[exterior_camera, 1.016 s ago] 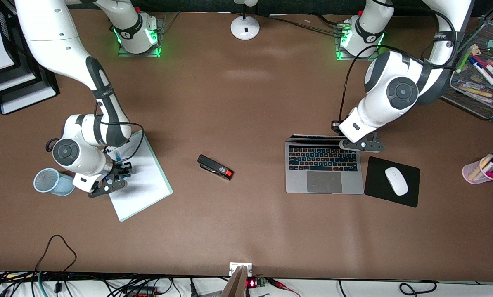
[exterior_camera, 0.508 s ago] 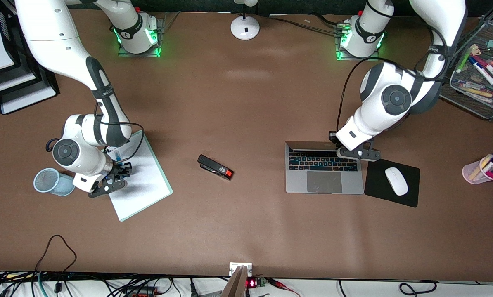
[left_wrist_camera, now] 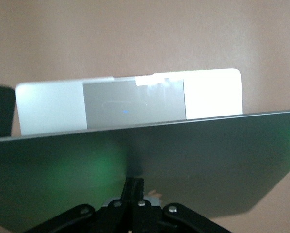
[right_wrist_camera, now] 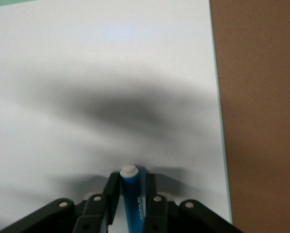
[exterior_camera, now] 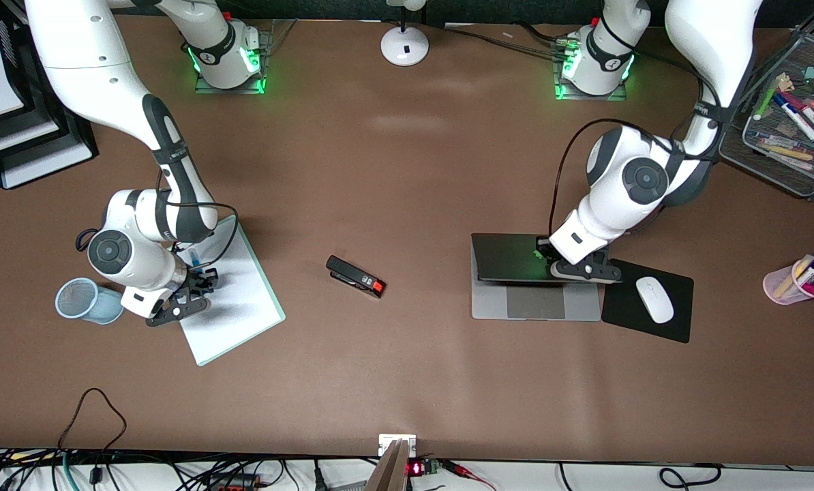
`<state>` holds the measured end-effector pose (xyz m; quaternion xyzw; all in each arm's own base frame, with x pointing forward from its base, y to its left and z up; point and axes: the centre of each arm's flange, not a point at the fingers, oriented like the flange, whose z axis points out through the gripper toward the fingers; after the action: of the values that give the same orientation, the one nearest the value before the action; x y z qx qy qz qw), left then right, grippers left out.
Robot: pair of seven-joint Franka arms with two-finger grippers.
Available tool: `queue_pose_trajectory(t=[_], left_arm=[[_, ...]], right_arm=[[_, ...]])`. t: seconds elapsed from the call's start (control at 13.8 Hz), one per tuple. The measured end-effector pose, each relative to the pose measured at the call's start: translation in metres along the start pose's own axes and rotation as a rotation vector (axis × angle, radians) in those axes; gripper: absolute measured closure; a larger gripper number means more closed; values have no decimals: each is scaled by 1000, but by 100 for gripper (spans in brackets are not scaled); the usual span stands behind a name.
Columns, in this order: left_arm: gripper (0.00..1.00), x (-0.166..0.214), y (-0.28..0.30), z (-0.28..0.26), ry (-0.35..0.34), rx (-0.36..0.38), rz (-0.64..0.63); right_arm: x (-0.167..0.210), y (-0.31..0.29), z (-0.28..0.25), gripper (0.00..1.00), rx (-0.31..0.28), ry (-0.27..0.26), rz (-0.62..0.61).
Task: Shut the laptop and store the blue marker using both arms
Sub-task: 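Push the laptop lid down shut with the left gripper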
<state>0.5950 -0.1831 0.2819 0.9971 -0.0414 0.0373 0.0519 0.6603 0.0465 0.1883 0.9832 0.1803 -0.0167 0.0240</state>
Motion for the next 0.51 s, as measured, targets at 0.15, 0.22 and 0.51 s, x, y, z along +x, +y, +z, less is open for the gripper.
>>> queue_pose_trajectory(t=[0.15, 0.22, 0.51], left_arm=[[99, 18, 1, -1, 25, -1, 10], [99, 26, 1, 1, 35, 3, 20], [99, 49, 1, 29, 79, -12, 34]], right_arm=[[0, 0, 0, 73, 0, 0, 0], [0, 0, 0, 76, 0, 0, 0], [0, -1, 1, 81, 0, -1, -1]])
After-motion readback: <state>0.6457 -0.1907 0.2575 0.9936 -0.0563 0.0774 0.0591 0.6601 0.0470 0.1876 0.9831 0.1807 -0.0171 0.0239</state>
